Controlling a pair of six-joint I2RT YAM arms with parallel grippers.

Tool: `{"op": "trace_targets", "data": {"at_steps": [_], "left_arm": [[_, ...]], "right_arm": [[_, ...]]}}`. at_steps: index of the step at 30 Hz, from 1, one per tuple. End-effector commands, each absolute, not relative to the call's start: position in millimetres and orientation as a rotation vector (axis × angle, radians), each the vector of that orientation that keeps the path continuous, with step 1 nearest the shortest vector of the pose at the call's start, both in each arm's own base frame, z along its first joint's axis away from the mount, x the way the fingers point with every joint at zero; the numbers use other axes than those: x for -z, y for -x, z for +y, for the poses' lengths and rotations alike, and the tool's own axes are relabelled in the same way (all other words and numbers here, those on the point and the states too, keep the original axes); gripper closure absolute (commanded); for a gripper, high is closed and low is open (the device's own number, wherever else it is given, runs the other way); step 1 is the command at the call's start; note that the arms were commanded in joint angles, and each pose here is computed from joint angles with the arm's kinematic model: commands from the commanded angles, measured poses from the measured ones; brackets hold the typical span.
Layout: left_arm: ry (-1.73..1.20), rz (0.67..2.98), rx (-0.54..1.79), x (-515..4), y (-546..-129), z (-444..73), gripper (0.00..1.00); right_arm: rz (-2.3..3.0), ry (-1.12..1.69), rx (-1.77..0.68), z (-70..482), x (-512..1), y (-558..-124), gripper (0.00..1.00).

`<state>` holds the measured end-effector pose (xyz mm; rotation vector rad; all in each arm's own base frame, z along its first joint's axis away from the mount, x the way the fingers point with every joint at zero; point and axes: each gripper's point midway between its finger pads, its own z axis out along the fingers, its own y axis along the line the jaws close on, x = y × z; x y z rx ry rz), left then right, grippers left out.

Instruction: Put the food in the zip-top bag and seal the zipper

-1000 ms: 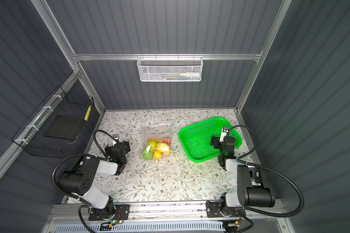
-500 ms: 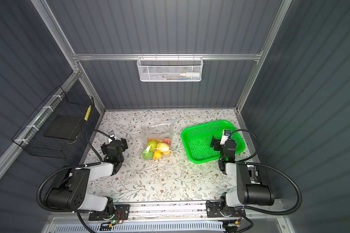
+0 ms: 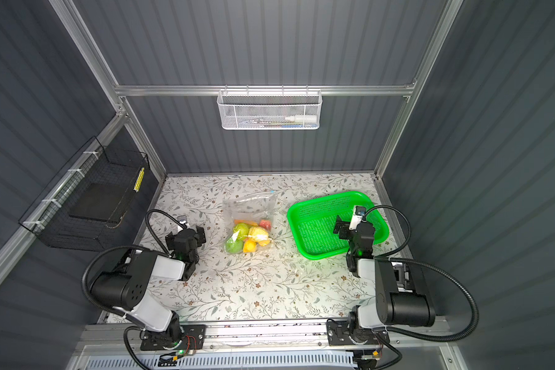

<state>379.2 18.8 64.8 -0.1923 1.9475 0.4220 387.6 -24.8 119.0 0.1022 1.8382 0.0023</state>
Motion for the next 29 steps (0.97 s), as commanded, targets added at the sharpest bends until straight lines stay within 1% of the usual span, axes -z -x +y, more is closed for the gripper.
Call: {"op": "trace_targets", "data": {"at_steps": [1, 5, 7, 9, 16, 29], "left_arm": [[0.141, 1.87, -0.348, -87, -397, 7, 0.0], [0.114, 1.797, -0.332, -85, -392, 5, 0.01], [0.129, 1.849, -0.319, -80, -391, 5, 0.0], [0.119, 1.82, -0.336, -84, -396, 5, 0.01], [0.126, 1.894, -0.353, -76, -403, 6, 0.0], [0.125, 1.886, -0.349, -76, -405, 5, 0.0]], "right_arm": [[1.826, -0.109, -0.007, -26, -119, -387, 0.01], [1.826, -0.11, -0.007, -26, -119, -387, 0.01], [1.829, -0.086, -0.023, -22, -118, -386, 0.01], [1.823, -0.08, -0.025, -21, -119, -387, 0.01], [1.826, -0.079, -0.026, -21, -118, -387, 0.01], [1.825, -0.08, -0.025, -21, -118, -387, 0.01]]}}
